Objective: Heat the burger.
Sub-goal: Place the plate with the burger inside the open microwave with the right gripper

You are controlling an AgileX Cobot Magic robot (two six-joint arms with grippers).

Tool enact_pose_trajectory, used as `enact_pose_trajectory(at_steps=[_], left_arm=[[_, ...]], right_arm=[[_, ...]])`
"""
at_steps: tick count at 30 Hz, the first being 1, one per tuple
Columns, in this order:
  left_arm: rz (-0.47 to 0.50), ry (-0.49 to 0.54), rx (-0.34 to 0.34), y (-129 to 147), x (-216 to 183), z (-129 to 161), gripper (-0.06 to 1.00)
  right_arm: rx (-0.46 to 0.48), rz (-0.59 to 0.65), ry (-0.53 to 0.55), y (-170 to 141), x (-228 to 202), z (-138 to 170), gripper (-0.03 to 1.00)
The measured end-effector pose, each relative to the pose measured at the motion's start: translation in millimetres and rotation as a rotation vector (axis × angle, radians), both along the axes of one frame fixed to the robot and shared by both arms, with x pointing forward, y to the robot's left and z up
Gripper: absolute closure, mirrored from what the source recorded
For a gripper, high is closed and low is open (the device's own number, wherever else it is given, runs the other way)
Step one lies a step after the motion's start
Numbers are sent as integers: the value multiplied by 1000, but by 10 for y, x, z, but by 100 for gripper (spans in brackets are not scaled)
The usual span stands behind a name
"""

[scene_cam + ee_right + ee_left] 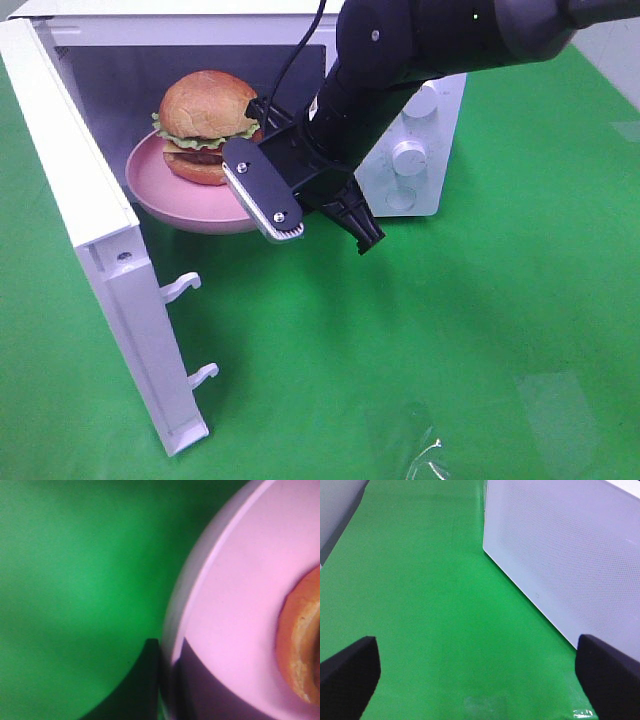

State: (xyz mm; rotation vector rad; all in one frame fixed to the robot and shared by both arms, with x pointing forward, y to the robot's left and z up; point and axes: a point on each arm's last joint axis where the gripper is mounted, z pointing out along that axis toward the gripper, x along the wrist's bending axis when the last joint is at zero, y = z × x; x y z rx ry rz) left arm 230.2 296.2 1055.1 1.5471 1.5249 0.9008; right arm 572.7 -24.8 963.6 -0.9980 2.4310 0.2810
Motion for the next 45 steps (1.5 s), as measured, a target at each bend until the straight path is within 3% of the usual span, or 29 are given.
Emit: enact_pose_trajectory(at_steps=[14,31,45], left_arm=[[0,0,0,0,0,0,-3],[0,0,0,0,0,0,-3],[0,0,0,0,0,0,-3]], right_arm=[[-3,-52,9,112,175,-111,93],[3,-90,-31,133,257,-23,93],[-4,-144,17,229,384,-198,93]])
